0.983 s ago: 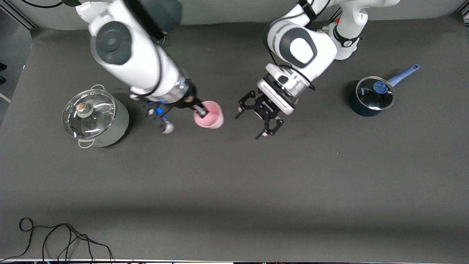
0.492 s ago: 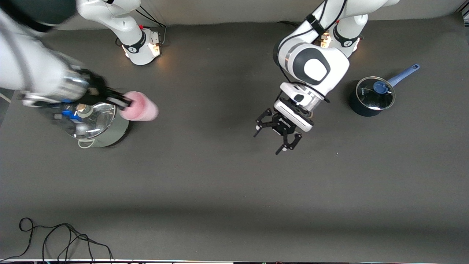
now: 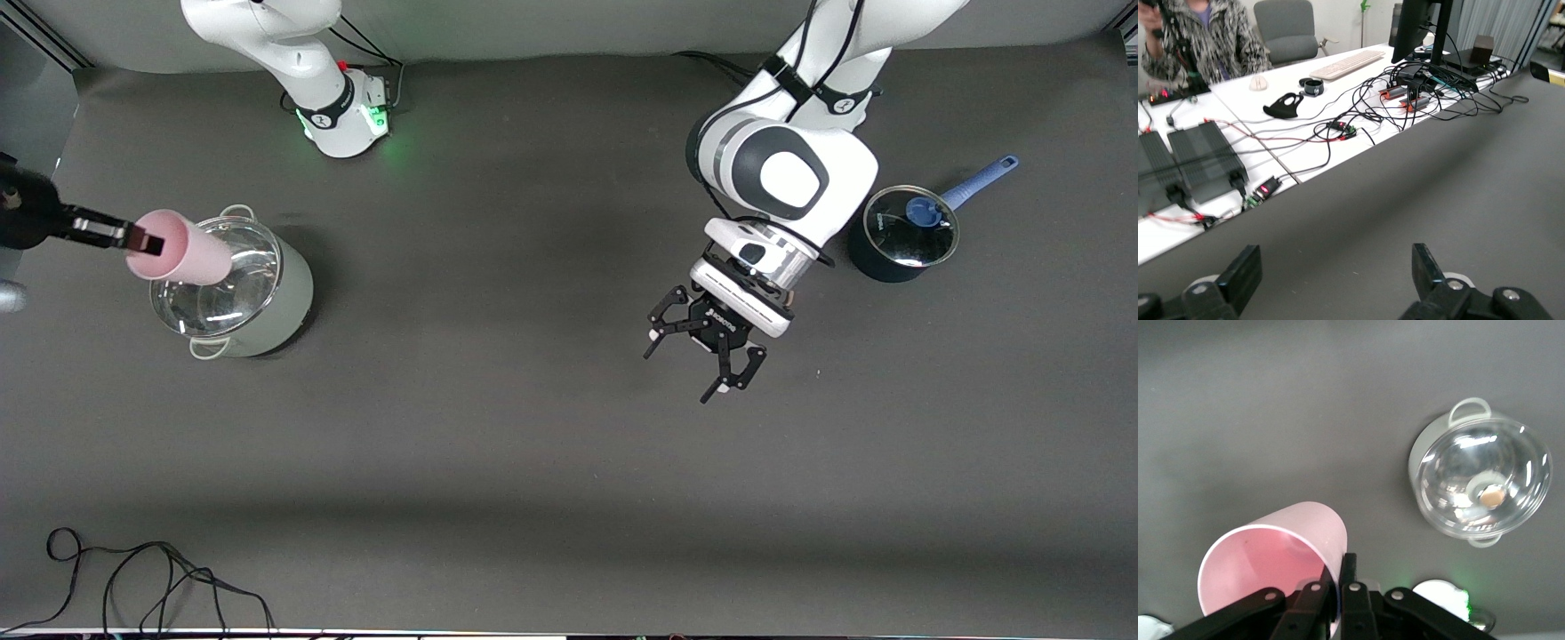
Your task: Transfer pink cup from left to right arm
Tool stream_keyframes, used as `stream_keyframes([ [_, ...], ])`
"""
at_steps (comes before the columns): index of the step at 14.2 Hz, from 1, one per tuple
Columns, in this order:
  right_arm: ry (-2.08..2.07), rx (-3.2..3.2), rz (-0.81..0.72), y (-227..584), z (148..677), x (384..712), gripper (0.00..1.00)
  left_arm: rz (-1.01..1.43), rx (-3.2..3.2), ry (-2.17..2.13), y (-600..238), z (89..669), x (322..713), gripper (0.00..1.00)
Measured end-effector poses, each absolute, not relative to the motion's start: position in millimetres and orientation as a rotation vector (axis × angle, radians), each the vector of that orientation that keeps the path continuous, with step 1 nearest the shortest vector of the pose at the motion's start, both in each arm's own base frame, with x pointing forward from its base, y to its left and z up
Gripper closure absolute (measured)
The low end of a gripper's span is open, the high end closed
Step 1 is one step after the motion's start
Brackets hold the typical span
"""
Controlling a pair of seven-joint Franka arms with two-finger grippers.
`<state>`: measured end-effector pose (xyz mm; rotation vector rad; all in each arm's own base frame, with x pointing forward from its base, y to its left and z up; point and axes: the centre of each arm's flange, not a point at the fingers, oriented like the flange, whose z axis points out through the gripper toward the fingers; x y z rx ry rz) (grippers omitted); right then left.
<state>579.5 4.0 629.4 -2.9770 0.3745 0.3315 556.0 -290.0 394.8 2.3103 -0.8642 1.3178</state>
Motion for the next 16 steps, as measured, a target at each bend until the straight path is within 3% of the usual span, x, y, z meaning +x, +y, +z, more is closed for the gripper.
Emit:
stream_keyframes([
  [4,0.342,-2.980,0.263,-4.2,558.2,591.3,0.96,1.385,2.222,-1.090,-261.9,396.5,589.1,0.00],
  [7,0.363,-2.978,0.244,-5.8,509.5,589.8,0.96,1.304,2.171,-1.107,-249.7,401.1,607.1,0.00],
  [11,0.390,-2.982,0.218,-9.8,442.8,582.7,0.96,1.103,2.138,-1.107,-227.9,415.9,624.5,0.00],
  [16,0.394,-3.004,0.128,-10.4,362.2,565.0,0.96,0.674,2.211,-1.050,-177.2,441.0,621.0,0.00],
])
